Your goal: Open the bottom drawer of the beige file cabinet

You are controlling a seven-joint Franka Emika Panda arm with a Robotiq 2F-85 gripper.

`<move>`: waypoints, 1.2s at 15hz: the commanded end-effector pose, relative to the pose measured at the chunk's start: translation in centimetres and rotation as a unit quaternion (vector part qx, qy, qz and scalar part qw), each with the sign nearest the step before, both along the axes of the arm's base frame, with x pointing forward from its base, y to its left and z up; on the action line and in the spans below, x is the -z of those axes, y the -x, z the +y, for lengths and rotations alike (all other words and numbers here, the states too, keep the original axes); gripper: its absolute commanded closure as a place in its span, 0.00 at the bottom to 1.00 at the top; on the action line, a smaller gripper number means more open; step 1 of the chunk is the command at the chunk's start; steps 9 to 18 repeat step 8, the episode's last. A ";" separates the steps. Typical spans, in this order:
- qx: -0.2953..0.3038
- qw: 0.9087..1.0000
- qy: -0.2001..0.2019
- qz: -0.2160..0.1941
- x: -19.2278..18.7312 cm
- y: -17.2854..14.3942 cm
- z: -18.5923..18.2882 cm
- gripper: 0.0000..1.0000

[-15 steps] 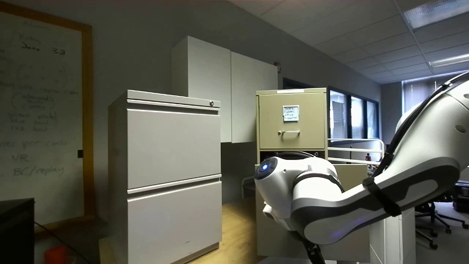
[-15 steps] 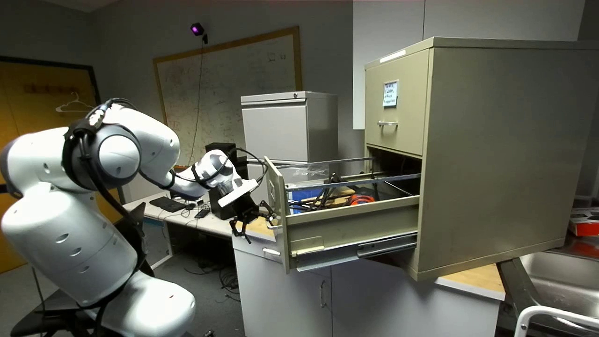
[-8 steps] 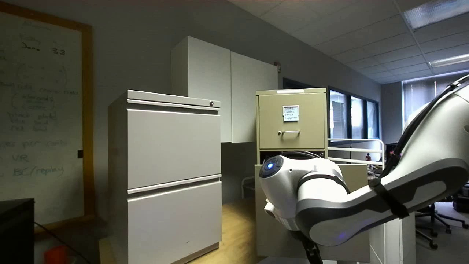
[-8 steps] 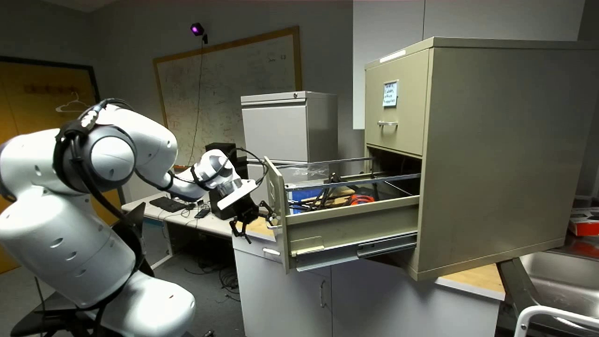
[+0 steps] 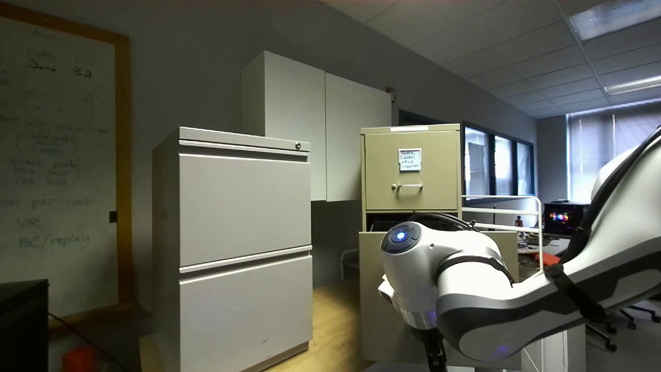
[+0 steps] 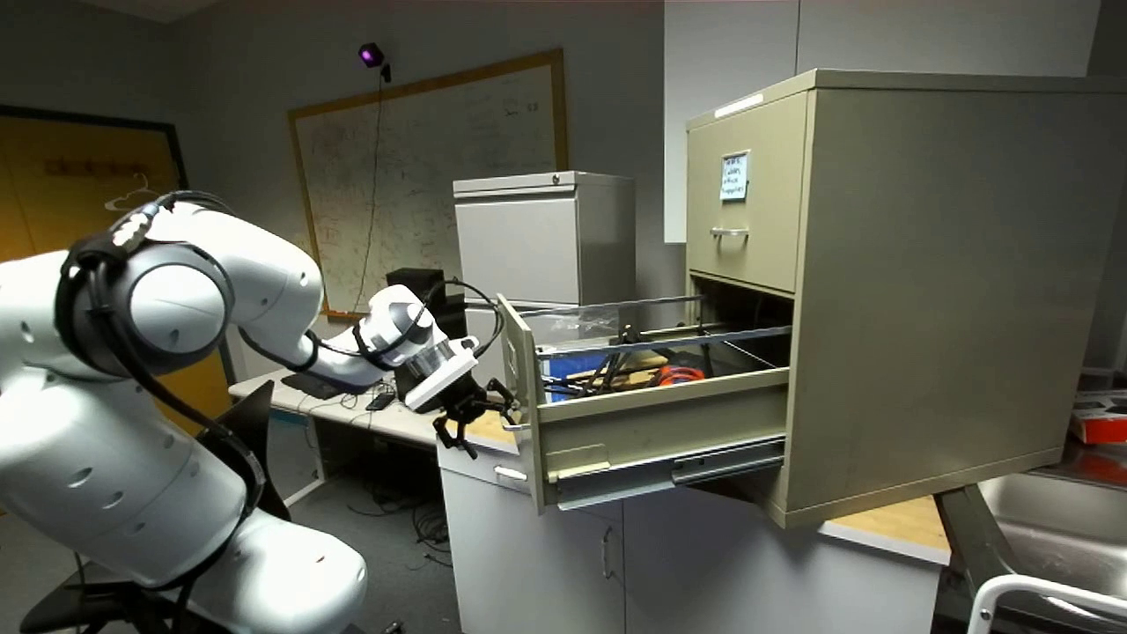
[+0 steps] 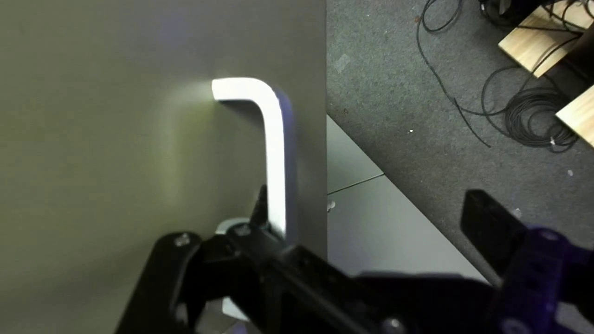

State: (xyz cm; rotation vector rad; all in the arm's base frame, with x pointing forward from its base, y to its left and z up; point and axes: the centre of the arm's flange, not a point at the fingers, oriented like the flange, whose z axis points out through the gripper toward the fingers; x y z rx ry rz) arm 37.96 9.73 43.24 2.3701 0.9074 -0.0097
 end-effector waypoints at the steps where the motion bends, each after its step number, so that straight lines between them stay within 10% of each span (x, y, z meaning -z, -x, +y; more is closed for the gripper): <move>1: 0.016 0.999 -0.026 -0.011 7.5 1.3 1.2 0.00; 18: 0.033 0.997 0.000 -0.073 9.2 2.1 1.6 0.00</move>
